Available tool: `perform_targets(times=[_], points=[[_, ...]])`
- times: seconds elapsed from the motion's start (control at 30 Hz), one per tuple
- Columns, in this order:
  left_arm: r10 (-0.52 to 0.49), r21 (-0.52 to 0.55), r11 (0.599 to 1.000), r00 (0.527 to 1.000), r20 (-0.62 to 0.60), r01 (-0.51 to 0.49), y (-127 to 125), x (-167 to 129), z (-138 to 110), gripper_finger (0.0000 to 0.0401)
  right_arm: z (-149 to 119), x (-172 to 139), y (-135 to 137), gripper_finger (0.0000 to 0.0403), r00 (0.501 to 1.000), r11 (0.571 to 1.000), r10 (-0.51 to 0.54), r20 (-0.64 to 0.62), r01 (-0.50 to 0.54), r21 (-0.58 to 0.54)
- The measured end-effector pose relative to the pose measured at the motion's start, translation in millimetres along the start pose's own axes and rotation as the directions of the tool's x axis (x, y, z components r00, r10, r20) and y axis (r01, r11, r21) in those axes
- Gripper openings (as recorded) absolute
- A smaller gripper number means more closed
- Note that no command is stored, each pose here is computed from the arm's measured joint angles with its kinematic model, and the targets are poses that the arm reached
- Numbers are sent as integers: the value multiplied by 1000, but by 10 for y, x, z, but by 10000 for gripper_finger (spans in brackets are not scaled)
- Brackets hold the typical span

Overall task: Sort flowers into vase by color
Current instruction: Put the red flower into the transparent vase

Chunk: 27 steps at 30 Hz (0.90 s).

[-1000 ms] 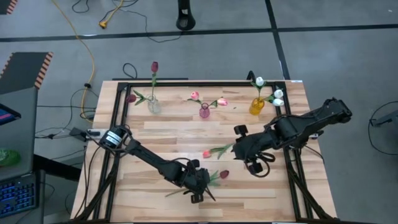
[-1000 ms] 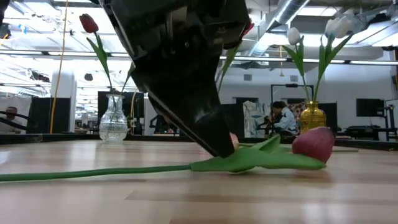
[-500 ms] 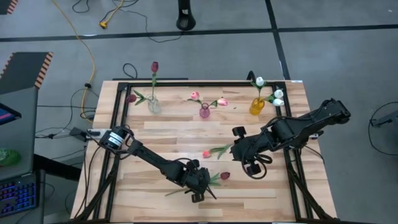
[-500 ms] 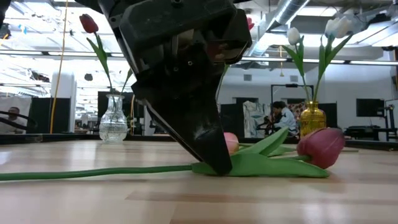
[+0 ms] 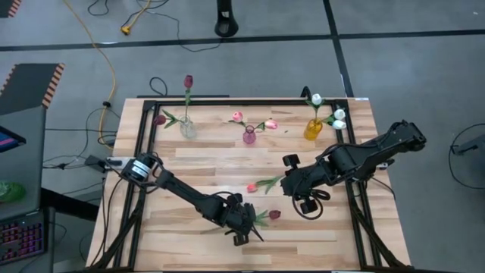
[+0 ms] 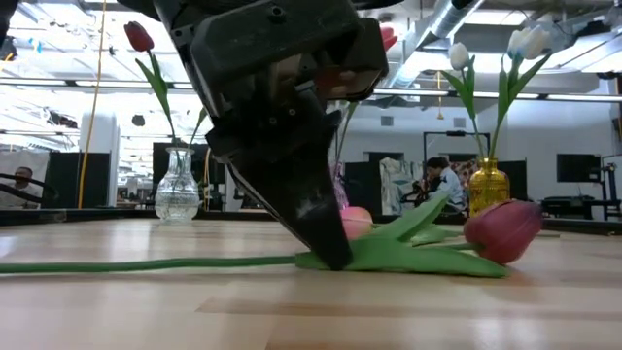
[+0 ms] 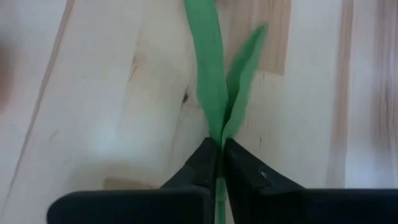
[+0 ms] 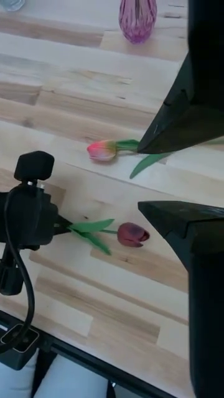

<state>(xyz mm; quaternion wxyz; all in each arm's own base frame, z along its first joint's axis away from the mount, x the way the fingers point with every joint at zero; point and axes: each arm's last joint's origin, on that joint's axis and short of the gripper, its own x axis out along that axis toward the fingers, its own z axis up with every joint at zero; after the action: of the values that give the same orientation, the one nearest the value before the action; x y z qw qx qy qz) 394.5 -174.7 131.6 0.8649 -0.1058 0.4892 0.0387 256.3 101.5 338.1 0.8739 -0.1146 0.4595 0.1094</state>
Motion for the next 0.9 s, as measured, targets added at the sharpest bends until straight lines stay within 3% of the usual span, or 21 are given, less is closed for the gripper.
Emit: perform_targets(times=[0.17, 0.37, 0.6, 0.73, 0.9], points=[[16, 34, 999, 998, 53, -18, 7, -245, 95, 2, -5, 0, -3, 158, 1000, 1000, -1, -5, 1, -7], [98, 98, 989, 987, 130, -111, 51, -584, 196, 1, 1, 10, -99, 158, 1000, 1000, -20, -1, 20, 3], [191, 194, 952, 953, 235, -238, 166, -1205, 266, 0, -11, 29, -339, 158, 998, 996, -67, -10, 68, 52], [209, 216, 931, 916, 342, -293, 335, -1621, 217, 0, -19, 34, -490, 158, 995, 991, -97, -9, 98, 96], [232, 138, 935, 860, 453, -326, 725, -1961, -37, 0, -20, 35, -644, 158, 991, 981, -130, 5, 128, 144]])
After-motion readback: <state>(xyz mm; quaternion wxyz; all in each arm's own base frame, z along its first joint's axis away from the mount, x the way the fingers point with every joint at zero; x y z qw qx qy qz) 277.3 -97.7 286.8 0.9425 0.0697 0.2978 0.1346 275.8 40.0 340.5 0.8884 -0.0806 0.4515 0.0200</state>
